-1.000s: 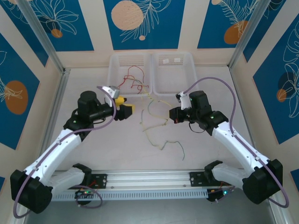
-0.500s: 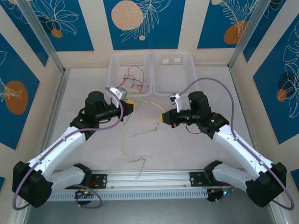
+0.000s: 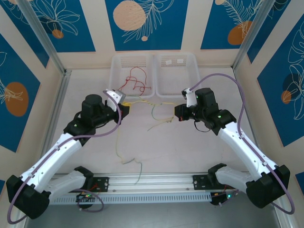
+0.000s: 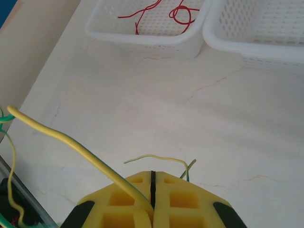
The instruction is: Untangle the cables
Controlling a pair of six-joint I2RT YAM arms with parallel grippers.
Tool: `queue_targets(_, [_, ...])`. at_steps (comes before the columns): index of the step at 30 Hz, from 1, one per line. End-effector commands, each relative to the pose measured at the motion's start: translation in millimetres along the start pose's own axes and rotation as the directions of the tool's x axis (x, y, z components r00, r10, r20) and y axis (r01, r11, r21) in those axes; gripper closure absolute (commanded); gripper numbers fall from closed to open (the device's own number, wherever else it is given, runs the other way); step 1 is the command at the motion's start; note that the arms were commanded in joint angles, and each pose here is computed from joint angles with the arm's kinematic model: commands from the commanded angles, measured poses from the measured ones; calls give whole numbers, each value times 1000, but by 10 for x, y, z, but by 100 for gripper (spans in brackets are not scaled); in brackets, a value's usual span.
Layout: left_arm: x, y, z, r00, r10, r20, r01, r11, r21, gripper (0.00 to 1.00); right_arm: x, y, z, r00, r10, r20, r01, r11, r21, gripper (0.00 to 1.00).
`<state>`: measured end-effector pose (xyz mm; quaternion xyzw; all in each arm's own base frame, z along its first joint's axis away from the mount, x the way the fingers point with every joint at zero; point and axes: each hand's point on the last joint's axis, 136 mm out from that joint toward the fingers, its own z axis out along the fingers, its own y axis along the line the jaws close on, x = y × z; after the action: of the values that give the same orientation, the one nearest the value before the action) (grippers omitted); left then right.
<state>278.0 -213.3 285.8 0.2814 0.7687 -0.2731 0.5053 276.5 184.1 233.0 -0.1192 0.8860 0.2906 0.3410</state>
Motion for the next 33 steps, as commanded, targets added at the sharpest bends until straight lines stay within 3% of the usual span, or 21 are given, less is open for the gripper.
queue_targets(1, [-317, 175, -96, 999, -5, 49, 8, 998, -61, 100, 54, -231, -68, 999, 29, -23, -27, 995, 95, 98])
queue_targets(4, [-320, 70, -15, 1000, -23, 18, 23, 1000, 14, 100, 100, 53, -33, 998, -57, -40, 57, 998, -13, 66])
queue_targets(8, [-305, 43, -12, 999, -37, 26, 36, 999, 27, 100, 179, 376, -41, 979, -202, 4, 201, 975, -90, 48])
queue_targets(15, [-258, 29, -42, 999, -50, 19, 49, 998, 27, 100, 125, 595, -291, 924, -323, 205, 342, 937, -64, 38])
queue_targets(20, [-281, -15, -53, 998, -54, 28, 53, 997, 50, 100, 199, 933, -432, 817, -435, 377, 516, 844, -145, 38])
queue_targets(28, [-282, -88, -64, 998, -60, 29, 57, 995, 87, 100, 151, 1254, -52, 632, -649, 425, 728, 684, -39, 40])
queue_targets(33, [-280, -117, -98, 998, -55, 33, 51, 994, 97, 100, -33, 1295, 179, 570, -704, 424, 761, 646, 51, 39])
